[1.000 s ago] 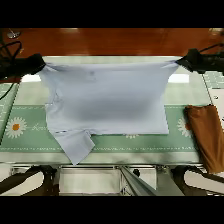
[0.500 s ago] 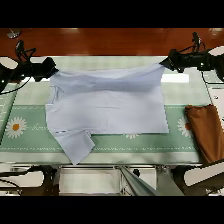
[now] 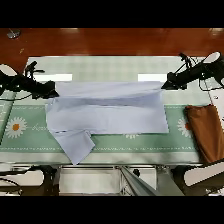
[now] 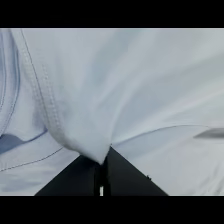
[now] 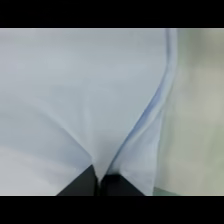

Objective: Fold the shirts.

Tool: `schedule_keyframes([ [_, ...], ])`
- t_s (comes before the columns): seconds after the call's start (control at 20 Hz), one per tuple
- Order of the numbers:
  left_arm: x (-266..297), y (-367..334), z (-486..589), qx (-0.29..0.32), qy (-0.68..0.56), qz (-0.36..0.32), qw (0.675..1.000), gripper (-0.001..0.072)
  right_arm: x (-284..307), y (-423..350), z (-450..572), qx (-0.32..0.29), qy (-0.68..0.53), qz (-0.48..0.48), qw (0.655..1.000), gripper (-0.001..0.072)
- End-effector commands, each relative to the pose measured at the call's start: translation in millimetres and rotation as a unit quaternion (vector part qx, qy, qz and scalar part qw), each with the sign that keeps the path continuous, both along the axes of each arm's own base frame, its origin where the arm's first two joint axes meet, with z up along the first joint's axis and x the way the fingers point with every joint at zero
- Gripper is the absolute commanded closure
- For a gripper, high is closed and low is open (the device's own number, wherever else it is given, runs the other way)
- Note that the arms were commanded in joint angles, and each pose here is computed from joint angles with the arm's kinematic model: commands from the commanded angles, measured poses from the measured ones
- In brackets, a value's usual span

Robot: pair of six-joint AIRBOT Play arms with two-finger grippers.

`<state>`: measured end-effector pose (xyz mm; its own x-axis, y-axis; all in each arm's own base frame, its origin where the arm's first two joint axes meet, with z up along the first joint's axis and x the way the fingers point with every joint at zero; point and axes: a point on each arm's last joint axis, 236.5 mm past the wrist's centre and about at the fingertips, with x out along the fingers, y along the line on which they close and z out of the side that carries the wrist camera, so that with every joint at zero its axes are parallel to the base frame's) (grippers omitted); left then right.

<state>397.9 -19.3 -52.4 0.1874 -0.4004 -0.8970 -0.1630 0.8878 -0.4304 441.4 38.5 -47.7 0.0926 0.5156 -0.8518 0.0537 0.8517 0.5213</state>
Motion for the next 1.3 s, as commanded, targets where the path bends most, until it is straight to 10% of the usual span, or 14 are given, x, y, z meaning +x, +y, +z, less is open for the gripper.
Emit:
schedule_keyframes([
  [0.0,-18.8,6.9,-10.6,0.019,0.033,-0.017,0.999,0.0666,-9.1,-12.5,-14.8,-0.038,0.020,0.000,0.999,0.0691],
  [0.1,-17.4,7.0,-10.5,0.019,0.030,-0.016,0.999,0.0627,-2.5,-12.2,-13.9,-0.036,0.012,-0.013,0.999,0.0687],
  [0.15,-19.8,5.3,-10.2,0.016,0.036,-0.015,0.999,0.0331,-1.8,-10.8,-13.1,-0.032,0.012,-0.017,0.999,0.0510],
  [0.2,-23.9,4.0,-9.3,0.012,0.047,-0.013,0.999,0.0020,-4.7,-7.8,-11.5,-0.024,0.020,-0.018,0.999,0.0159],
  [0.5,-92.6,29.4,8.6,0.026,0.121,-0.047,0.991,0.0007,-75.3,-21.0,3.7,-0.005,0.088,0.049,0.995,0.0093],
  [0.9,-188.5,16.9,-14.5,-0.092,0.065,0.129,0.985,0.0007,-136.8,-12.6,11.9,0.030,-0.055,-0.118,0.991,0.0093],
  [1.25,-210.1,-28.1,-44.3,-0.134,0.092,0.145,0.976,0.0007,-163.1,8.9,4.2,0.056,-0.054,-0.140,0.987,0.0093],
])
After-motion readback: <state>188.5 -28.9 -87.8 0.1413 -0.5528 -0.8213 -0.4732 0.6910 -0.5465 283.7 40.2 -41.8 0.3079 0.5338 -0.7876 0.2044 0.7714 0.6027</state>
